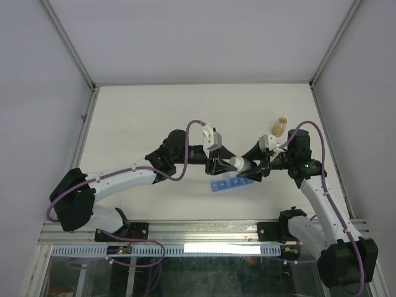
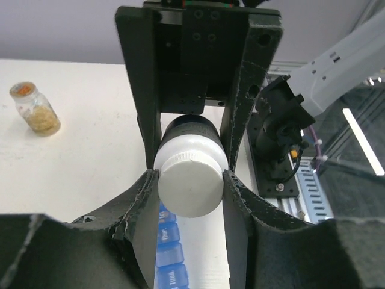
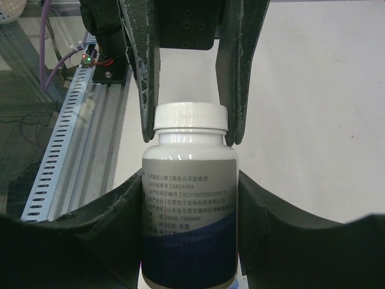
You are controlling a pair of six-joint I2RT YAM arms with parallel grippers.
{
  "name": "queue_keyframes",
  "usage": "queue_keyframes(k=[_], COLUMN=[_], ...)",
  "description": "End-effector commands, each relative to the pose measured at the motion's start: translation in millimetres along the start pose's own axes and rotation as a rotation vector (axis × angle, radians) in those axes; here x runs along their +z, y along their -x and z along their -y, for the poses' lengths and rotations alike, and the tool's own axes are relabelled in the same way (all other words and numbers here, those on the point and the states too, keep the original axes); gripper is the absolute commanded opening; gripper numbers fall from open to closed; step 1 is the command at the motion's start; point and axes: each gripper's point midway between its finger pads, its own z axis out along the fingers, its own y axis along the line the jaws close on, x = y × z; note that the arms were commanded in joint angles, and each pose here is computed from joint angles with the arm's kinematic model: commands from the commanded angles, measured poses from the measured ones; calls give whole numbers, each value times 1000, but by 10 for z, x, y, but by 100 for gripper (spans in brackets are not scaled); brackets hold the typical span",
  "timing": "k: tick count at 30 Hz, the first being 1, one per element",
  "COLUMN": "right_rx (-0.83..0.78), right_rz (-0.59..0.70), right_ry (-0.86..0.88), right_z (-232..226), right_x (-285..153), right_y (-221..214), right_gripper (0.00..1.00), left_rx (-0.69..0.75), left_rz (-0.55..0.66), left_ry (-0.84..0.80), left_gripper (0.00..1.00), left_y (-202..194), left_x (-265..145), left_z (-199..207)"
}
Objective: Sort the pills into containers
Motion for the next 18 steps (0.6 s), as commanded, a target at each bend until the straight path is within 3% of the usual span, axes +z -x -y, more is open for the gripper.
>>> queue_keyframes(k=[1,10,16,18], right_rx=[-91,-90,-92,-91], right_rz=[8,-7,-12,-12], right_ry=[-14,-32,-36,-36], right_z=[93,133,142,143], right_x=[-13,-18,-19,-19], right_y=[144,107,97,94], right_gripper=[0,0,0,0], left_rx=[-260,-836,-962,-964], left_rz=[134,281,319,325], left_ry=[102,415,424,386], left_gripper=[0,0,0,32], left_y=[384,189,265,322], left_x=[1,-69,5,18], left_z=[51,18,141,197])
